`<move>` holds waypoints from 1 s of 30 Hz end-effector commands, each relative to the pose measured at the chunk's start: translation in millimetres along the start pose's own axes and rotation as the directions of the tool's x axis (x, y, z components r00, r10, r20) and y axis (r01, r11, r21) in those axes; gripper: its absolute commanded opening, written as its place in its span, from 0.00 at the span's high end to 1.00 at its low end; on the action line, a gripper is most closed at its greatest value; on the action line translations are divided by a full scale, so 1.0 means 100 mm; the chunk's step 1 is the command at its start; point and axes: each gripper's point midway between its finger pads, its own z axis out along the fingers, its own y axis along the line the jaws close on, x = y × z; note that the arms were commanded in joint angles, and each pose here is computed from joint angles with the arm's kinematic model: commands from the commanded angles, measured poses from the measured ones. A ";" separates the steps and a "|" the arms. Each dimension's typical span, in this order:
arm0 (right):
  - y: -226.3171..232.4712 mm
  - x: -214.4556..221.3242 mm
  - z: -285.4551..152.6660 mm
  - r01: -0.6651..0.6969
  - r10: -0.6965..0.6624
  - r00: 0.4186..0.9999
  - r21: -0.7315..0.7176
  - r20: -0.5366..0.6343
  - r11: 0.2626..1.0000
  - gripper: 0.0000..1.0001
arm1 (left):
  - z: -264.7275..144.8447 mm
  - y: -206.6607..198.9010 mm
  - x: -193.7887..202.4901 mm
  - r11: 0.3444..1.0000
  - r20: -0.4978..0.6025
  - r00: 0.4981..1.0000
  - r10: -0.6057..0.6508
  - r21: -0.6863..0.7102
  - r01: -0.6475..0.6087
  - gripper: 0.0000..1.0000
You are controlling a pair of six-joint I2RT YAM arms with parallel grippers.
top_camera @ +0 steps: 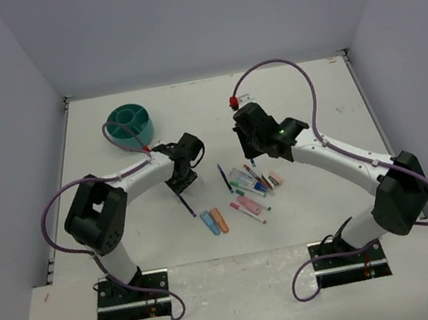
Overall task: Sort the stationery into containers
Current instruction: Close the pen cap on the pen.
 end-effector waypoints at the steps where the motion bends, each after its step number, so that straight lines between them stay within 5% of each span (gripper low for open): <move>1: 0.07 -0.13 -0.03 0.000 0.000 1.000 -0.021 0.021 1.000 1.00 | 0.08 -0.02 0.06 1.000 -0.002 1.000 -0.021 0.004 0.021 0.58; 9: 0.10 -0.09 0.01 0.004 -0.004 1.000 -0.040 0.008 0.999 1.00 | 0.22 -0.04 0.20 1.000 -0.035 0.999 0.009 -0.001 -0.009 0.58; 18: 0.12 -0.07 -0.04 0.010 -0.009 1.000 -0.070 0.022 0.998 1.00 | 0.28 0.00 0.28 1.000 -0.055 0.998 0.025 -0.009 -0.026 0.76; 22: 0.18 -0.06 -0.09 0.012 -0.008 0.999 -0.117 0.033 0.993 1.00 | 0.25 -0.01 0.26 0.999 -0.049 0.998 0.045 0.013 -0.044 0.93; 30: 0.75 0.06 -0.33 0.027 0.002 0.998 -0.478 0.061 0.878 1.00 | -0.34 -0.23 -0.31 0.980 0.140 0.988 0.065 0.178 -0.090 1.00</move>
